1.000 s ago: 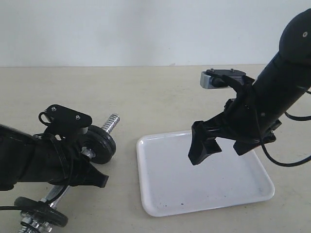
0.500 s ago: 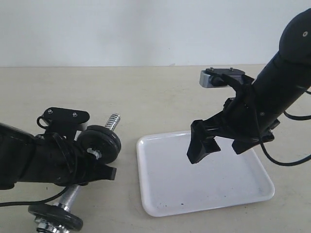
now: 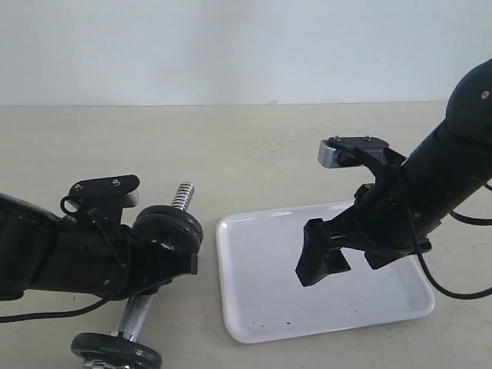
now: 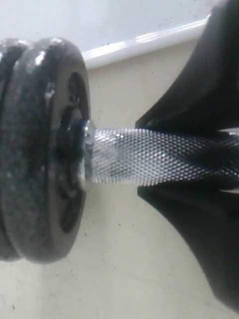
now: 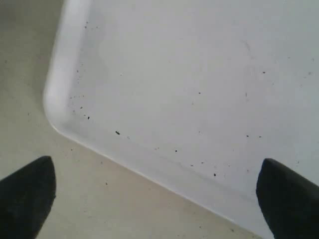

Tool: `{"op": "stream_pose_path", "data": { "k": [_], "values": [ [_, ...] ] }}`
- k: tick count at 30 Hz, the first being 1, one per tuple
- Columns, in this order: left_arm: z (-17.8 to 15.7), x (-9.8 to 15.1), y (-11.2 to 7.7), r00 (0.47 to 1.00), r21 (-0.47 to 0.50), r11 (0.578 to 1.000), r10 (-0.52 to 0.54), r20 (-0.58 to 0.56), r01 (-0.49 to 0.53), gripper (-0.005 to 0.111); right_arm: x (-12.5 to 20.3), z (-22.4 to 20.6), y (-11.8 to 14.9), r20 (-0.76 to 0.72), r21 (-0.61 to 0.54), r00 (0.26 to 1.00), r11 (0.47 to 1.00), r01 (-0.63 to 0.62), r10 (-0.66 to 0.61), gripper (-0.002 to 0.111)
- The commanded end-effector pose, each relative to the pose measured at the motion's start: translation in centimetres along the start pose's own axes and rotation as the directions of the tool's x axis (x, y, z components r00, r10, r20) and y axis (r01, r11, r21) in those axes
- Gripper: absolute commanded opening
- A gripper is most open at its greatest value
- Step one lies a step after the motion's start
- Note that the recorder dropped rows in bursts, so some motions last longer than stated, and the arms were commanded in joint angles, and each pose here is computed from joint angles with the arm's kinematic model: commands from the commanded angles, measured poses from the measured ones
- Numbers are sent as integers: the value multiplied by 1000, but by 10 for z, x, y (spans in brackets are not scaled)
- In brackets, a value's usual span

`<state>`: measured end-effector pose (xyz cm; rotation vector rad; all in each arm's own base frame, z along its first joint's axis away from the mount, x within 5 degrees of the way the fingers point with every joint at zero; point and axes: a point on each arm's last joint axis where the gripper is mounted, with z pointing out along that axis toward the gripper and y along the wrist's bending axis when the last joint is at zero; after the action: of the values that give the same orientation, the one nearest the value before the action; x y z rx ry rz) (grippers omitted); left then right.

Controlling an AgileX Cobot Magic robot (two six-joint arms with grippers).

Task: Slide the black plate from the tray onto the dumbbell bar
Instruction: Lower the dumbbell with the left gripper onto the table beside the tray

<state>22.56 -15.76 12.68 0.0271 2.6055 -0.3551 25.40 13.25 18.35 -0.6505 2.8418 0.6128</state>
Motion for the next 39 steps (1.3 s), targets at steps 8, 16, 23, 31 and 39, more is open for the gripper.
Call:
{"op": "stream_pose_path", "data": {
  "k": [8,16,23,31,39],
  "values": [
    [-4,-7,-3,977,7,978,-210,32,210,4,-2,-2,-1,40,9,999,1000,5,-5,105],
    [-4,-6,-2,967,9,967,-254,29,254,4,-2,-2,1,43,-7,999,1000,-9,10,105],
    [-4,-7,-3,960,11,961,-278,30,278,4,-4,-2,1,64,-11,998,1000,-12,12,105],
    [-5,-11,-9,970,48,970,-241,27,239,4,-4,-2,2,64,-23,998,1000,-9,11,105],
    [-5,-11,-12,995,71,993,-92,27,90,9,-6,-2,2,84,-16,996,1000,-12,13,105]
  ]
}}
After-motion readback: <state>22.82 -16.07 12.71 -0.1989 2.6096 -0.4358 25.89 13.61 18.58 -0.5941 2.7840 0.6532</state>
